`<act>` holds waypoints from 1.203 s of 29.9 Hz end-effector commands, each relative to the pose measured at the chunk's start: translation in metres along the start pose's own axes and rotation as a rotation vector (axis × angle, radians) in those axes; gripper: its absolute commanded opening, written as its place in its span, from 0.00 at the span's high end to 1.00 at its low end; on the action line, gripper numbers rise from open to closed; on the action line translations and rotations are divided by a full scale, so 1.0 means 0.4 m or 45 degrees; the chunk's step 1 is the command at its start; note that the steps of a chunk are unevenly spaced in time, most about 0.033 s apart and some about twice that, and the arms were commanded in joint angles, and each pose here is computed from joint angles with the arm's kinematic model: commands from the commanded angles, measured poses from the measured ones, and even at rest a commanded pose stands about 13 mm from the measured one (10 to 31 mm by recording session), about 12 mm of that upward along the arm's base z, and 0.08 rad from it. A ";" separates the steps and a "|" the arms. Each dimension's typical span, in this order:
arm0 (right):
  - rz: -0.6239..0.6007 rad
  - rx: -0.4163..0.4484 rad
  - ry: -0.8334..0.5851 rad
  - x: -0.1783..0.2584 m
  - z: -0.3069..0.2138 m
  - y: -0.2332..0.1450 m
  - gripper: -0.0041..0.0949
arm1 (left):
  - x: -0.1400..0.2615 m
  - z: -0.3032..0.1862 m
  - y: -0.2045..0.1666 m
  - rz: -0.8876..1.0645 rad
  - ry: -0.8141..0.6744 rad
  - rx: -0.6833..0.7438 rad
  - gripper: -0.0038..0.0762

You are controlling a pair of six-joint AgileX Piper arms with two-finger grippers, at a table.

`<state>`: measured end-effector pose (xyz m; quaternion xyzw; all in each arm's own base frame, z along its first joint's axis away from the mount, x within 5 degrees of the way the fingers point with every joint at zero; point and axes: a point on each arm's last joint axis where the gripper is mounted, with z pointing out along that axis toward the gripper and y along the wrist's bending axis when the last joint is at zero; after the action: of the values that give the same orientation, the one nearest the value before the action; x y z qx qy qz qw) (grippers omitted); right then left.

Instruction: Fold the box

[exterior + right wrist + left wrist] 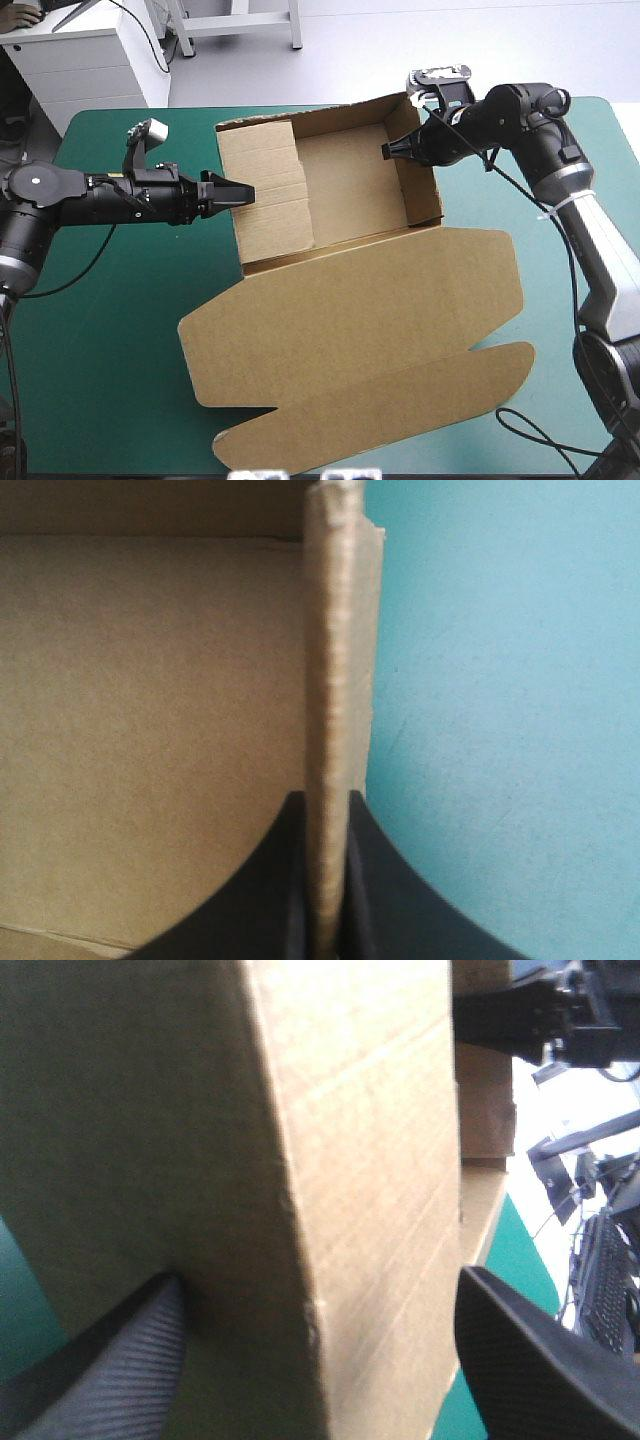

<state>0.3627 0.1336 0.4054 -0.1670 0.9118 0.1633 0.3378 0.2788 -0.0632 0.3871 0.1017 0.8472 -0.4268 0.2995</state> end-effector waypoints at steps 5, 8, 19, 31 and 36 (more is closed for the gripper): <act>0.019 -0.093 -0.214 -0.036 -0.068 0.081 0.97 | -0.002 -0.027 -0.011 -0.049 -0.025 -0.172 0.28; -0.015 -0.106 -0.220 -0.035 -0.064 0.109 0.97 | -0.002 -0.029 -0.001 -0.034 -0.021 -0.230 0.29; -0.031 -0.018 -0.153 -0.019 -0.056 0.126 0.97 | -0.004 -0.002 -0.021 -0.018 -0.054 -0.255 0.78; 0.000 0.077 0.076 0.042 0.000 0.098 0.97 | 0.009 0.109 -0.096 0.337 -0.147 -0.546 0.96; 0.041 0.068 0.163 0.093 0.062 0.087 0.97 | 0.019 0.141 -0.053 0.336 -0.045 -0.722 0.96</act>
<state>0.3463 0.1629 0.3602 -0.1457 0.9476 0.0991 0.2666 0.2856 -0.1132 0.3476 0.1266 0.9335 -0.1105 0.3169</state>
